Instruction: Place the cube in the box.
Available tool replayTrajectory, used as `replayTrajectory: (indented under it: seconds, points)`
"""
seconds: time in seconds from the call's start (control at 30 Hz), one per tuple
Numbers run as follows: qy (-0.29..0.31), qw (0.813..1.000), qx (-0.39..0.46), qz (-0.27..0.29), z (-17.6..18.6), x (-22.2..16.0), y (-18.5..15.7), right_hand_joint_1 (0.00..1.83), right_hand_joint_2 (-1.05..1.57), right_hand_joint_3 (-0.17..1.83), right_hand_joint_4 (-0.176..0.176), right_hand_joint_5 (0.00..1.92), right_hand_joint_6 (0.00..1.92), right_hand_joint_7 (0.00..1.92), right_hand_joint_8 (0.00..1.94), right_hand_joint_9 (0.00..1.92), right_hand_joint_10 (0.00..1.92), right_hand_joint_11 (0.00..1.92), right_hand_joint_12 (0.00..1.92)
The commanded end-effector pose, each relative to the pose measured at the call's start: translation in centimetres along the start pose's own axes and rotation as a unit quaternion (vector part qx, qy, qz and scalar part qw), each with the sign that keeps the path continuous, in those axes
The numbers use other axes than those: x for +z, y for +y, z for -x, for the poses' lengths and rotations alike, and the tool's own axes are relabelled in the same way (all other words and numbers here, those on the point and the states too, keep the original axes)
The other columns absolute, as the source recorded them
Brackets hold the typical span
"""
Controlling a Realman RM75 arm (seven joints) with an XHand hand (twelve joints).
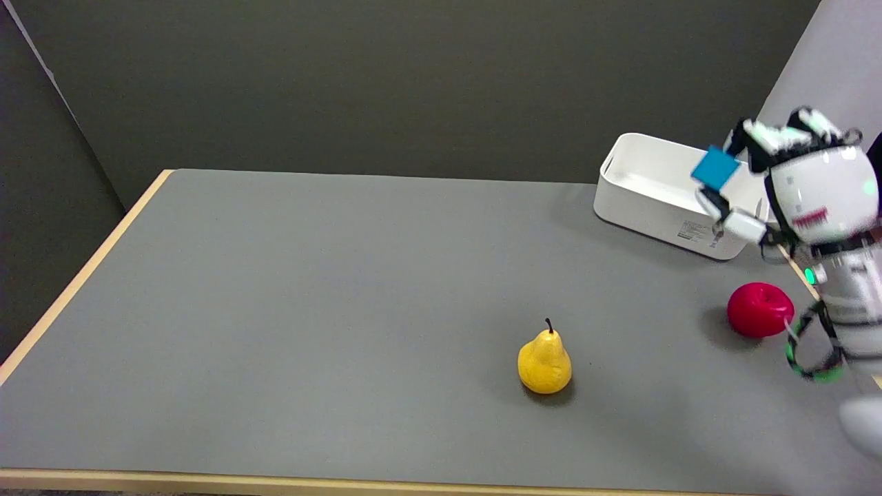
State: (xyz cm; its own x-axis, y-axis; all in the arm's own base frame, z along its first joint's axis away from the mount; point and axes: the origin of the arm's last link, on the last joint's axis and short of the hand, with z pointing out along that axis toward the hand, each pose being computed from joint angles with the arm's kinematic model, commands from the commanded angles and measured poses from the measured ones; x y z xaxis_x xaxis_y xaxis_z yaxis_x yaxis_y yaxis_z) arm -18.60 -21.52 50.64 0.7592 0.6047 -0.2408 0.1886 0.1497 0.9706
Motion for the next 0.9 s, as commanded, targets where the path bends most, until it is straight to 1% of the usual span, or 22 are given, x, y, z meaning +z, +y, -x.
replayTrajectory:
  seconds: [0.03,0.1,0.2,0.23,0.33,0.47,0.7,0.8,0.9]
  points:
    - [-0.091,0.99,-0.001,0.106,5.8,14.2,5.7,0.92,0.99,0.64,0.073,0.7,1.59,0.84,1.83,0.88,1.92,0.42,1.92]
    - [-0.118,0.987,0.0,0.113,7.0,15.0,5.8,0.91,0.99,0.64,0.079,0.7,1.6,0.84,1.83,0.88,1.92,0.41,1.92]
    - [-0.174,0.975,0.0,0.14,9.4,15.8,6.4,0.91,1.0,0.63,0.087,0.69,1.6,0.83,1.84,0.88,1.92,0.4,1.92]
    - [-0.199,0.968,-0.001,0.15,10.5,15.5,6.6,0.9,1.0,0.63,0.089,0.69,1.61,0.83,1.84,0.87,1.92,0.39,1.92]
    - [-0.24,0.956,0.0,0.17,12.2,15.0,7.0,0.9,1.0,0.63,0.096,0.68,1.61,0.82,1.83,0.86,1.92,0.38,1.91]
    - [-0.278,0.941,0.007,0.195,13.3,14.3,7.8,0.9,1.01,0.62,0.089,0.68,1.61,0.82,1.83,0.86,1.92,0.37,1.88]
    - [-0.345,0.905,0.013,0.25,15.6,11.6,9.0,0.9,1.02,0.61,0.084,0.67,1.61,0.81,1.82,0.85,1.92,0.37,1.86]
    - [-0.356,0.898,0.013,0.256,15.9,10.8,9.2,0.9,1.02,0.6,0.084,0.67,1.62,0.8,1.82,0.84,1.92,0.36,1.85]
    - [-0.36,0.898,0.013,0.252,16.1,10.3,9.1,0.89,1.02,0.6,0.085,0.67,1.62,0.79,1.82,0.83,1.92,0.36,1.84]
